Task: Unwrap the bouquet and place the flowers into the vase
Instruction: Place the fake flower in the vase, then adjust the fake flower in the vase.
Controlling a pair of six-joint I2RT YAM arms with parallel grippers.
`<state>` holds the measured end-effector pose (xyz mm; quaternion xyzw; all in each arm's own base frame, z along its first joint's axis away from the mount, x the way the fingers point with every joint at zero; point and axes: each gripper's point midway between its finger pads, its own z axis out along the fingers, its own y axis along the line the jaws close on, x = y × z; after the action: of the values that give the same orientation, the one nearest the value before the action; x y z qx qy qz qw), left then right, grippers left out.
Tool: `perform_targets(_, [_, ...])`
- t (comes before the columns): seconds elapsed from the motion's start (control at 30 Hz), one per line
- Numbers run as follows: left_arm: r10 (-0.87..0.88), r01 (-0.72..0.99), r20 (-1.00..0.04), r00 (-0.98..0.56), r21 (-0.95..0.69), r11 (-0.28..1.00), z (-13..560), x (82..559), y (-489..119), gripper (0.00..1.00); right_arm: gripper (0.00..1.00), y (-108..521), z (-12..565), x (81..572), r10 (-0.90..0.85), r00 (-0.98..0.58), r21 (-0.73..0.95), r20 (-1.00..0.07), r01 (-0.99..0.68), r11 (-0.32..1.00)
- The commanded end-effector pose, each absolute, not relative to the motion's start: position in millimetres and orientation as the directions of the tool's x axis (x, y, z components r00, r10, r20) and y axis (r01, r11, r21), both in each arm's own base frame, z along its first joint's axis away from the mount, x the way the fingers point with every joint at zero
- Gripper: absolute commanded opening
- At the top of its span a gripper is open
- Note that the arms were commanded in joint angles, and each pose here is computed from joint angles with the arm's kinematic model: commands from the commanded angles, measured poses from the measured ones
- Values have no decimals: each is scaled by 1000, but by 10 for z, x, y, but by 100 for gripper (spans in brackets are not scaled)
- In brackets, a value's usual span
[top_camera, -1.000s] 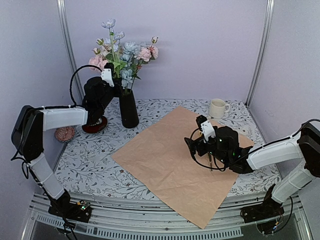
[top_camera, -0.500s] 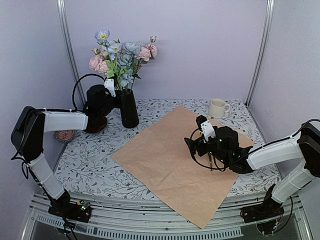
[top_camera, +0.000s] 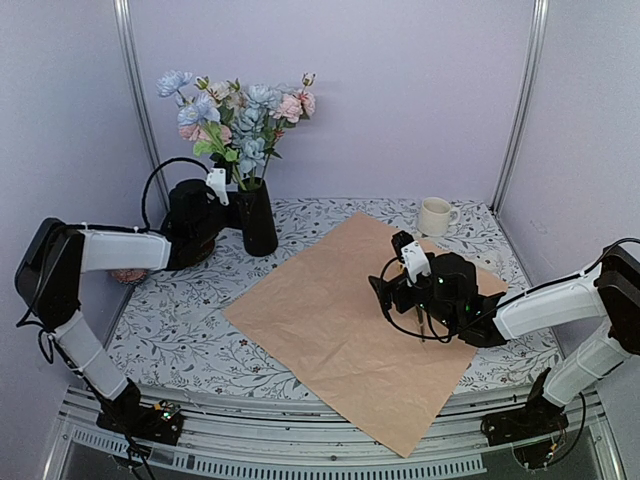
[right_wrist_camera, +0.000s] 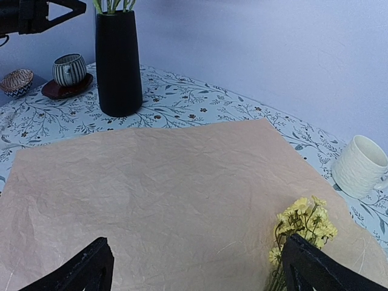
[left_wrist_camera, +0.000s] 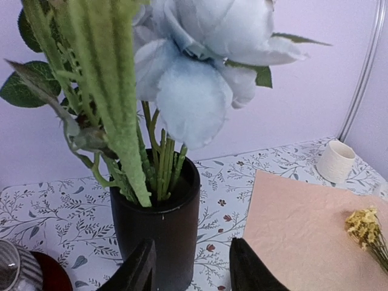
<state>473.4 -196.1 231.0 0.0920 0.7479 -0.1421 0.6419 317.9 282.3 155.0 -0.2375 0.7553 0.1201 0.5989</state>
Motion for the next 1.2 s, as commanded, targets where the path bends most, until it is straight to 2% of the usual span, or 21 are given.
perform_targets(0.0, [-98,325,-992,-75,-117,938,2672,4602,-1876,44,99,2870,1610,3208,-204,-167,-93,-965,-510,855])
perform_targets(0.23, [-194,341,-980,-43,-196,919,2720,4261,-1747,44,99,2893,1620,3191,-206,-163,-93,-965,-522,848])
perform_targets(0.4, [-228,430,-964,135,-150,890,3096,3892,-1706,63,99,2920,1607,3176,-210,-163,-92,-964,-537,839])
perform_targets(0.5, [-197,437,-961,194,-96,894,3324,3833,-1698,67,99,2931,1618,3174,-210,-160,-93,-964,-541,836])
perform_targets(0.73, [-210,430,-917,338,-48,902,3843,3772,-1583,66,99,2923,1607,3172,-217,-158,-98,-963,-543,834])
perform_targets(1.07, [-150,367,-907,393,5,930,4232,4028,-1567,67,99,2932,1603,3171,-219,-159,-100,-963,-546,832])
perform_targets(1.17, [-126,357,-915,382,20,934,4233,4132,-1589,58,99,2931,1601,3173,-220,-159,-101,-963,-544,833])
